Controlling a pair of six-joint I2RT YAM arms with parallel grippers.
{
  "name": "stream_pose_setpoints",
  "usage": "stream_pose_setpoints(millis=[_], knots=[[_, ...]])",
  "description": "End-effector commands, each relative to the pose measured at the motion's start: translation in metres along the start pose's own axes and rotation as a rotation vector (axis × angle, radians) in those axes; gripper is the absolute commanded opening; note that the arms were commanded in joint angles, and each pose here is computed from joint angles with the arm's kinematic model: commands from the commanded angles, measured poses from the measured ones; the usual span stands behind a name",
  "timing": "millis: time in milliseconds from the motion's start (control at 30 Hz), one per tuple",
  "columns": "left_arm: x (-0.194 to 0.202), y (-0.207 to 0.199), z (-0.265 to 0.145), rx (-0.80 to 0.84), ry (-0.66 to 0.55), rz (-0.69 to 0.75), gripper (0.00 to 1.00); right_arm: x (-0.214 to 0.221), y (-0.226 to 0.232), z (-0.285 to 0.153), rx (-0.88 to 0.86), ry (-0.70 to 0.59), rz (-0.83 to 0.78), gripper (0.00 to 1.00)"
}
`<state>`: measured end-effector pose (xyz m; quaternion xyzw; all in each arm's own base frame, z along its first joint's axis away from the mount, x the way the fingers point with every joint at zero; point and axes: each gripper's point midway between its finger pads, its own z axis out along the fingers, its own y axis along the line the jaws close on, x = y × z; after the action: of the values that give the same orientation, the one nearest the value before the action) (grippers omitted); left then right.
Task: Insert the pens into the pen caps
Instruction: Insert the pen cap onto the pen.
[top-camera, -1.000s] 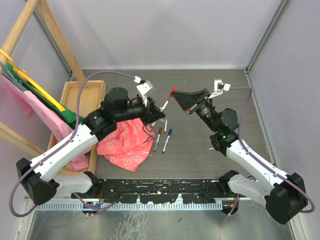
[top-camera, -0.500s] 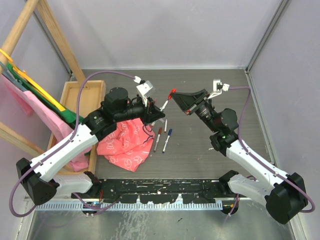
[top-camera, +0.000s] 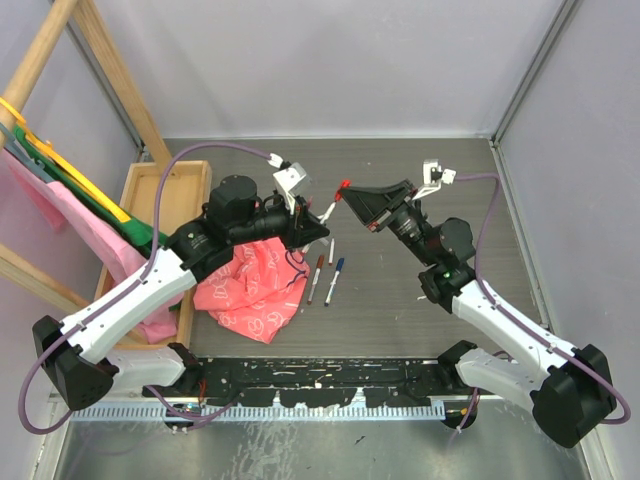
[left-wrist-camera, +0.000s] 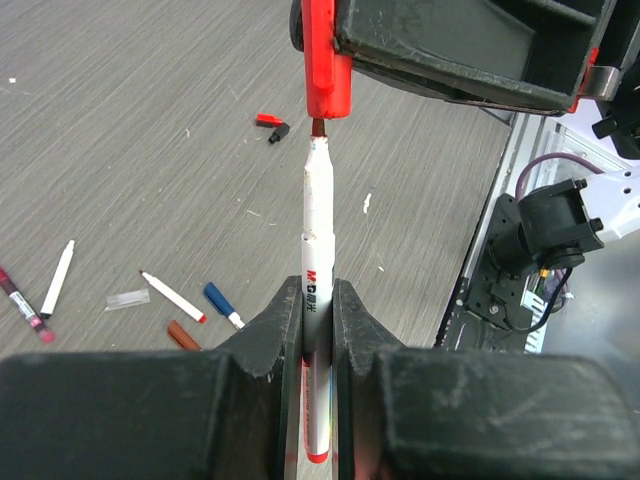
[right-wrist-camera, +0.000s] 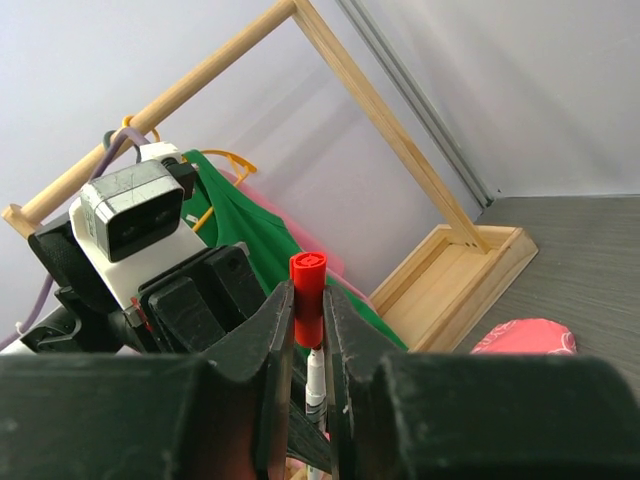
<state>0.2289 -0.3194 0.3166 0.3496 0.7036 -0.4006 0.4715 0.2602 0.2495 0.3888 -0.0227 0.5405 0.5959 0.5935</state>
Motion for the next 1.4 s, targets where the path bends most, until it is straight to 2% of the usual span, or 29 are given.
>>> stream_pose_setpoints(millis=[0, 233, 567, 1367], knots=[[-0.017, -0.004, -0.005, 0.004, -0.059, 0.035, 0.00, 0.005, 0.005, -0.003, -0.021, 0.011, -0.028, 0.00], [-0.016, -0.004, -0.004, 0.004, -0.057, 0.035, 0.00, 0.005, 0.005, -0.004, -0.014, 0.010, -0.033, 0.00], [-0.017, -0.004, -0.005, 0.008, -0.058, 0.036, 0.00, -0.018, 0.021, 0.005, -0.029, -0.040, -0.057, 0.00], [-0.016, -0.002, -0.005, -0.006, -0.058, 0.035, 0.00, 0.031, 0.011, -0.014, -0.028, 0.058, 0.054, 0.01]])
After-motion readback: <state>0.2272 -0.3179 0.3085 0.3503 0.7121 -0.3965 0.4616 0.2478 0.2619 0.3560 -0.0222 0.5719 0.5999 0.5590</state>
